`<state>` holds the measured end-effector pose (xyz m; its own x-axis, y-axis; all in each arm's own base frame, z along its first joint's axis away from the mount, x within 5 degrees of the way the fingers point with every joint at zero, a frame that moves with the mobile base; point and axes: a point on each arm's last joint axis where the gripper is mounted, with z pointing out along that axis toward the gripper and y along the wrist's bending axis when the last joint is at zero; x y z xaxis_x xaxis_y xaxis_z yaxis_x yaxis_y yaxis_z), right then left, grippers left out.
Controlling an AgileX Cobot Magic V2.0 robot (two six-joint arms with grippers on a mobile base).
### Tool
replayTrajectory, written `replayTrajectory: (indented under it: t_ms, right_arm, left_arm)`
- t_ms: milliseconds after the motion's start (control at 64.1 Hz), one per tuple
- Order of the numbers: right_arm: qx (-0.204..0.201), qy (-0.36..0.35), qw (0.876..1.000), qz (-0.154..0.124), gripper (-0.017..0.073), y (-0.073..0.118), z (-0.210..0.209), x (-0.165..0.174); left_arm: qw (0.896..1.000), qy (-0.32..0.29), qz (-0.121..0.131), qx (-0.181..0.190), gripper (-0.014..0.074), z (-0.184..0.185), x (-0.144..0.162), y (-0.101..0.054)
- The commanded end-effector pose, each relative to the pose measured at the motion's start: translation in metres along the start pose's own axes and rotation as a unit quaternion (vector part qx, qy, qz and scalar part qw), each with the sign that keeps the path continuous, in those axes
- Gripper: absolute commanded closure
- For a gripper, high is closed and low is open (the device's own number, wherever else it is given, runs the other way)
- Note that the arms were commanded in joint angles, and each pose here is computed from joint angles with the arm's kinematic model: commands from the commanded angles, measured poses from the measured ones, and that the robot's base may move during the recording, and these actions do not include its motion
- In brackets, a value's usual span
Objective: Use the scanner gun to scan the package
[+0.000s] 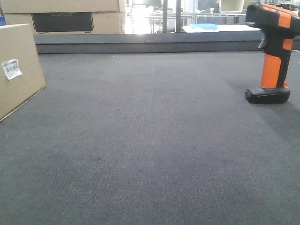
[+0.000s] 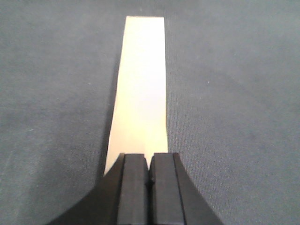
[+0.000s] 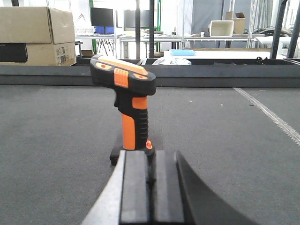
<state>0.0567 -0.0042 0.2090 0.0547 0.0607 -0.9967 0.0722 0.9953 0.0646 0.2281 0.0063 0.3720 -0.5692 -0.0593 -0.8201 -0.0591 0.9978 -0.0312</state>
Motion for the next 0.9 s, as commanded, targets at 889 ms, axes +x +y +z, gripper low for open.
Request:
replayTrajectory:
  t_ms: [889]
  right_arm:
    - [0.001,-0.015,1.000,-0.004,0.0724,0.000,0.000,-0.003]
  left_arm:
    - [0.990,0.136,0.022,-0.029,0.0396,0.086,-0.063,-0.001]
